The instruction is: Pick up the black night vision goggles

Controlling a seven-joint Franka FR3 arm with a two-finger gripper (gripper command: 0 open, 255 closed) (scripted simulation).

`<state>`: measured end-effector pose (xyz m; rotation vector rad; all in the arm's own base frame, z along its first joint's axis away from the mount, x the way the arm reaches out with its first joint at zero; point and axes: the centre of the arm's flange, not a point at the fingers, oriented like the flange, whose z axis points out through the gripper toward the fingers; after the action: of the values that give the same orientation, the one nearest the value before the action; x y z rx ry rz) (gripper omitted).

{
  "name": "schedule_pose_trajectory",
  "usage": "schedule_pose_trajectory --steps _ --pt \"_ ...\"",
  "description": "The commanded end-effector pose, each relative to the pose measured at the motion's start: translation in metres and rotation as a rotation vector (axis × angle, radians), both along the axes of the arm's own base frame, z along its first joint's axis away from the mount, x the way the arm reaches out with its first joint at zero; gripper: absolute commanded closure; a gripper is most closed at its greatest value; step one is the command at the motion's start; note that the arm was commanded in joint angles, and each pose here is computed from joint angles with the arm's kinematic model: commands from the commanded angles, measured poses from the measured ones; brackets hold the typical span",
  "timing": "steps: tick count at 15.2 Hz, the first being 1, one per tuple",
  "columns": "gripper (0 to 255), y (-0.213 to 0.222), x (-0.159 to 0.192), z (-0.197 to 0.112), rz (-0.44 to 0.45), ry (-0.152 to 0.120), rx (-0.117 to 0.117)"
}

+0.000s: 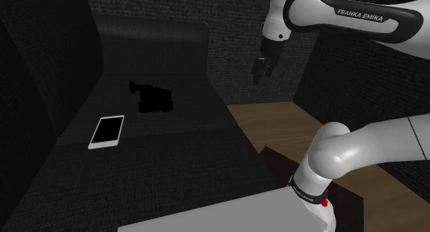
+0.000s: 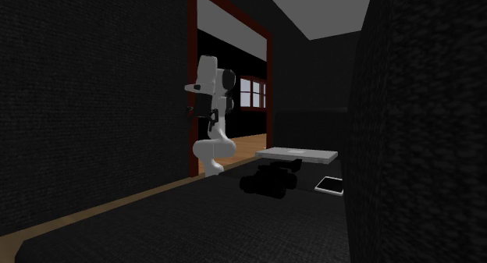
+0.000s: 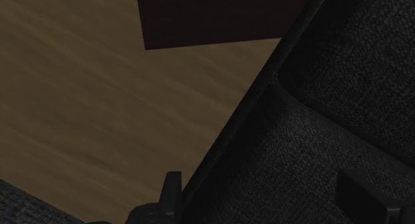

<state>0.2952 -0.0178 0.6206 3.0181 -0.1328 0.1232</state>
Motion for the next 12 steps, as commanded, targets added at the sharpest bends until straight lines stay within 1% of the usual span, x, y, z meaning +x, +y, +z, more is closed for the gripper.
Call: schedule_pose_trajectory --steps 1,6,12 --pt "0 0.0 0.0 0.0 0.0 0.0 0.0" --pt "0 0.012 0.062 -0.006 0.146 0.007 0.012" --pt "0 0.037 0.134 -0.013 0.322 0.015 0.026"
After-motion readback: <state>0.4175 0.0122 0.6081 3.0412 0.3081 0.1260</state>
